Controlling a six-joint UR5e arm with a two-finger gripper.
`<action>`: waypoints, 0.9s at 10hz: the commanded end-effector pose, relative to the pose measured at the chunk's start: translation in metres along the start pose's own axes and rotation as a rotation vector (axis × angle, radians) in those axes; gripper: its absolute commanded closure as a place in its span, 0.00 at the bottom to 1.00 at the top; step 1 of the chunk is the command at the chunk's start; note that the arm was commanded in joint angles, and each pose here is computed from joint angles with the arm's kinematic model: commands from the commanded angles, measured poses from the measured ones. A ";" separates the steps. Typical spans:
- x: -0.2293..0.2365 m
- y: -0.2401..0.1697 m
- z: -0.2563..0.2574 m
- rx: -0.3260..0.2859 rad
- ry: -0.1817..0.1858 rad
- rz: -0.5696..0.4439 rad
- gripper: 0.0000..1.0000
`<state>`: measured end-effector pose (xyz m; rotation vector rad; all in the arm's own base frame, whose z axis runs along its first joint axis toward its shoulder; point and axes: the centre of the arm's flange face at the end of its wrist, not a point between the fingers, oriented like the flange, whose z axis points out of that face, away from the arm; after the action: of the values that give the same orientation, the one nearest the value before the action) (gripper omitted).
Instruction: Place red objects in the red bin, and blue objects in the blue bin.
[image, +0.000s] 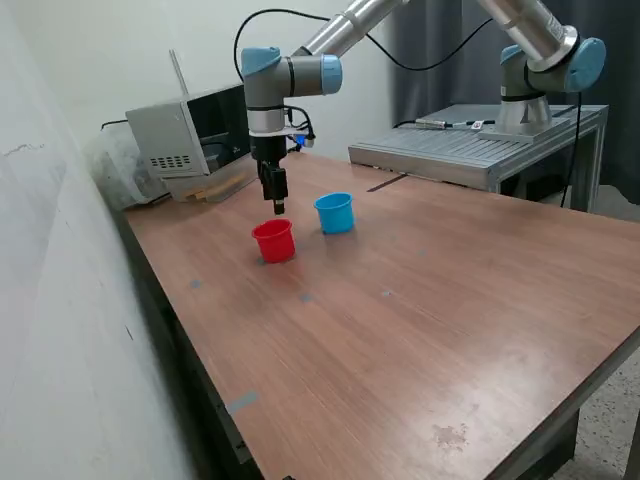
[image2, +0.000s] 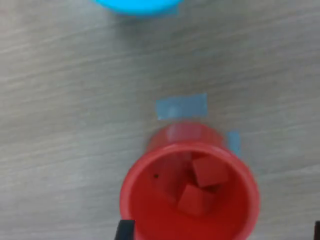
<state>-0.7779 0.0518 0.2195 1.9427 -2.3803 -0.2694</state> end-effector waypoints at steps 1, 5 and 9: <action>0.028 -0.030 -0.058 -0.019 0.008 -0.035 0.00; 0.080 -0.112 -0.189 0.019 0.026 -0.124 0.00; 0.097 -0.196 -0.294 0.081 0.024 -0.147 0.00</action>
<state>-0.5989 -0.0949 0.4411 2.1308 -2.2515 -0.1959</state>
